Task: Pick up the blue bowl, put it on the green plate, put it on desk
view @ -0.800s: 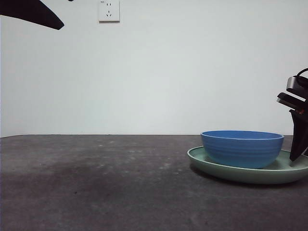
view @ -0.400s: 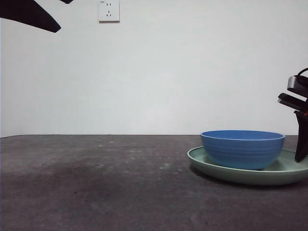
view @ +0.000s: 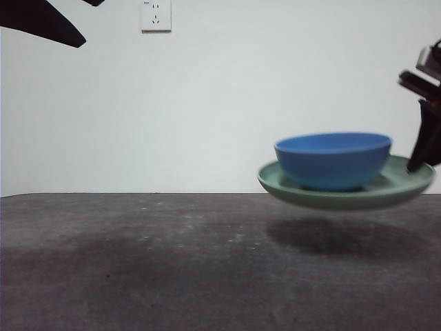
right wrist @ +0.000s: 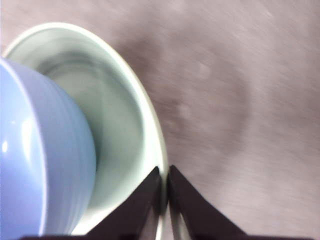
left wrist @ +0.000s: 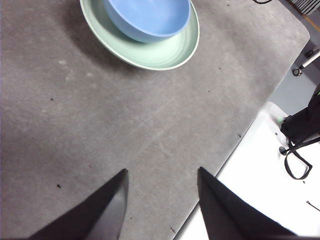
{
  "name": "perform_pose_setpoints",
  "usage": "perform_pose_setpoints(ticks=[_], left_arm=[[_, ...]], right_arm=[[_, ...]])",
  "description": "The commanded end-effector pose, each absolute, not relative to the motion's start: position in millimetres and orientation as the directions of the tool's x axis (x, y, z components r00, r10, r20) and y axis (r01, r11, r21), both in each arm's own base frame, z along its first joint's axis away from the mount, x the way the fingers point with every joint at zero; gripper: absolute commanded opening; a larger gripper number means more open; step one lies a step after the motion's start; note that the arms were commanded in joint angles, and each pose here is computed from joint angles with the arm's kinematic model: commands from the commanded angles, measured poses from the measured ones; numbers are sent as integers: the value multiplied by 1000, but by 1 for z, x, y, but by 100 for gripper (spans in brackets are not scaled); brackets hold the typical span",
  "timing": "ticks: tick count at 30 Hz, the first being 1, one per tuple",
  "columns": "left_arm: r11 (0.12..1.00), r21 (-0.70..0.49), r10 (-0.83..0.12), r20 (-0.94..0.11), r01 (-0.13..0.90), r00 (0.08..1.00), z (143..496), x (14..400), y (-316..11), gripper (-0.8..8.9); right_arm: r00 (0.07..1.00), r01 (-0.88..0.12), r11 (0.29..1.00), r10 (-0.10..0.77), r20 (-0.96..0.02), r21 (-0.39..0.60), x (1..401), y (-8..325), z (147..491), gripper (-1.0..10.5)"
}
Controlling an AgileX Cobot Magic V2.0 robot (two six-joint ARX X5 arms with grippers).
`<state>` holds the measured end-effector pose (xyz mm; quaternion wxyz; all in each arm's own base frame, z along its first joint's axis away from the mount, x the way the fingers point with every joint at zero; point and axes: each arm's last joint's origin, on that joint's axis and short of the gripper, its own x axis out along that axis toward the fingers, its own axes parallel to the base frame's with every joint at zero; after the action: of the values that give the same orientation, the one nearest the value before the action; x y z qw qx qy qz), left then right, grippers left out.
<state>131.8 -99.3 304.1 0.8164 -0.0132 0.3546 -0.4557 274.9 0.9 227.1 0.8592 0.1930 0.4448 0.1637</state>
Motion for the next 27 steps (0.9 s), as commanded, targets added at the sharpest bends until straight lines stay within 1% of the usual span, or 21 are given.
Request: perform_pose_setpoints(ticks=[1, 6, 14, 21, 27], left_arm=[[575, -343, -763, -554, 743, 335, 308, 132, -101, 223], [575, -343, -763, -554, 743, 334, 308, 132, -101, 223], [575, -343, -762, -554, 743, 335, 308, 132, -101, 223], [575, -343, -762, -554, 742, 334, 308, 132, -101, 222], [576, -344, -762, -556, 742, 333, 308, 132, -101, 223]], right_arm=[[564, -115, 845, 488, -666, 522, 277, 8, 236, 8], [550, -156, 826, 529, -647, 542, 277, 30, 240, 8], [538, -220, 813, 562, -629, 539, 277, 75, 240, 8], [498, -227, 806, 578, -647, 546, 285, 107, 220, 8], [482, -197, 806, 575, -661, 557, 297, 120, 197, 8]])
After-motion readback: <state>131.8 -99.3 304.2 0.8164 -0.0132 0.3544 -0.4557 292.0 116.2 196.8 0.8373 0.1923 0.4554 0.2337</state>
